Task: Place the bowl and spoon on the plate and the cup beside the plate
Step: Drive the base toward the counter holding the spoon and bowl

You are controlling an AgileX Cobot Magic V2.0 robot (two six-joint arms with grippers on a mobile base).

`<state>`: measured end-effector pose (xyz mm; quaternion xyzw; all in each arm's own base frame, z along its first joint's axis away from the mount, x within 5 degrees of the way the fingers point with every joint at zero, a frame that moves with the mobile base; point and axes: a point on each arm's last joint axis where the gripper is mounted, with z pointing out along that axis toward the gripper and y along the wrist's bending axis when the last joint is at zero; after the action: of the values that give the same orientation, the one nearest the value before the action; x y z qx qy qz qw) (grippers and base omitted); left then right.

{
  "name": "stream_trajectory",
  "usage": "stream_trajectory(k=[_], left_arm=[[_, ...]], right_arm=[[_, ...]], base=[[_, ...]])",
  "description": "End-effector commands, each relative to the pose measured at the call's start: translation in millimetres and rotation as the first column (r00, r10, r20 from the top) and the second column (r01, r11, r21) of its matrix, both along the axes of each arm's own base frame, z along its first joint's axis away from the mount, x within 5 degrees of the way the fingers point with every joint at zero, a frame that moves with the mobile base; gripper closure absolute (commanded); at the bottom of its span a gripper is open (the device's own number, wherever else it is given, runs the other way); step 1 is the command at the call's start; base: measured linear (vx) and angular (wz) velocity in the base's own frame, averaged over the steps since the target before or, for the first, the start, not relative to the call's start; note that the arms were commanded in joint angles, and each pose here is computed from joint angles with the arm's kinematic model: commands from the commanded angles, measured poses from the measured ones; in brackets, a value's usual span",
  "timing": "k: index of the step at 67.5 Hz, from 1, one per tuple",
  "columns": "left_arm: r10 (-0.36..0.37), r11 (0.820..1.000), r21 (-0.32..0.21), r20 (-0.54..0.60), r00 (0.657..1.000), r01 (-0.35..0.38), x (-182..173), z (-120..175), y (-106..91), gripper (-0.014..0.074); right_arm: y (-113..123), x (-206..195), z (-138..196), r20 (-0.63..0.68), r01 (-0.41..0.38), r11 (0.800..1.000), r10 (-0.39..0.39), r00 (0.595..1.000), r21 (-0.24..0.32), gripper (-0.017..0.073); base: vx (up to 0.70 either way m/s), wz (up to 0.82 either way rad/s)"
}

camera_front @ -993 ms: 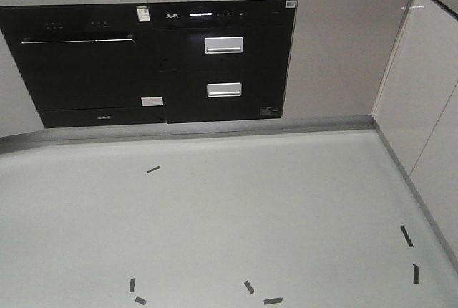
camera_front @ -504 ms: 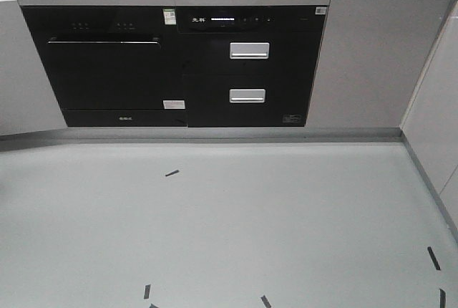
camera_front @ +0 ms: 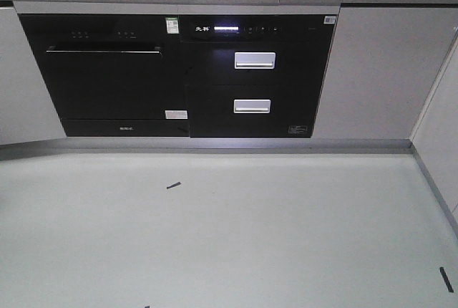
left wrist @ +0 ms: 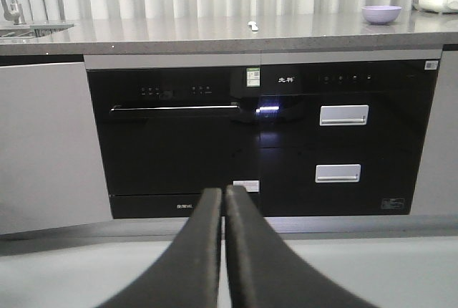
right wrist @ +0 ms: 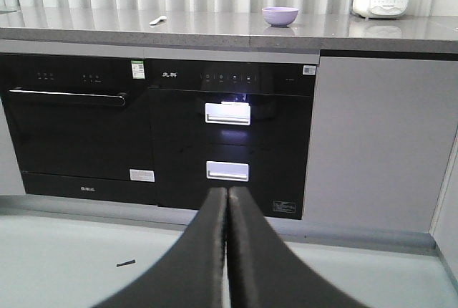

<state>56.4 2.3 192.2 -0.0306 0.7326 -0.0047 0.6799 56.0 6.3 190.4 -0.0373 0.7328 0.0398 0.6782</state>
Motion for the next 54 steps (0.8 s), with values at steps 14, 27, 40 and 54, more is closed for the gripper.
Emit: stream_trajectory(k=[14,27,40,54], left_arm=[[-0.005,1.0,-0.005,0.112,0.994,0.005,-1.8,14.2,-0.5,0.06],[-0.005,1.0,-0.005,0.112,0.994,0.005,-1.8,14.2,-0.5,0.06],[-0.005,1.0,-0.005,0.112,0.994,0.005,-1.8,14.2,-0.5,0.06],[-0.005,1.0,-0.005,0.112,0.994,0.005,-1.8,14.2,-0.5,0.06]], right_arm=[[-0.7,0.2,4.6,0.075,0.01,1.0,-0.01,0.997,-0.001,0.0566],[-0.7,0.2,4.6,0.075,0.01,1.0,-0.01,0.997,-0.001,0.0566],[-0.7,0.2,4.6,0.075,0.01,1.0,-0.01,0.997,-0.001,0.0566],[-0.7,0.2,4.6,0.075,0.01,1.0,-0.01,0.997,-0.001,0.0566]], base=[[0.16,0.01],[0.14,0.01],[0.14,0.0],[0.15,-0.04]])
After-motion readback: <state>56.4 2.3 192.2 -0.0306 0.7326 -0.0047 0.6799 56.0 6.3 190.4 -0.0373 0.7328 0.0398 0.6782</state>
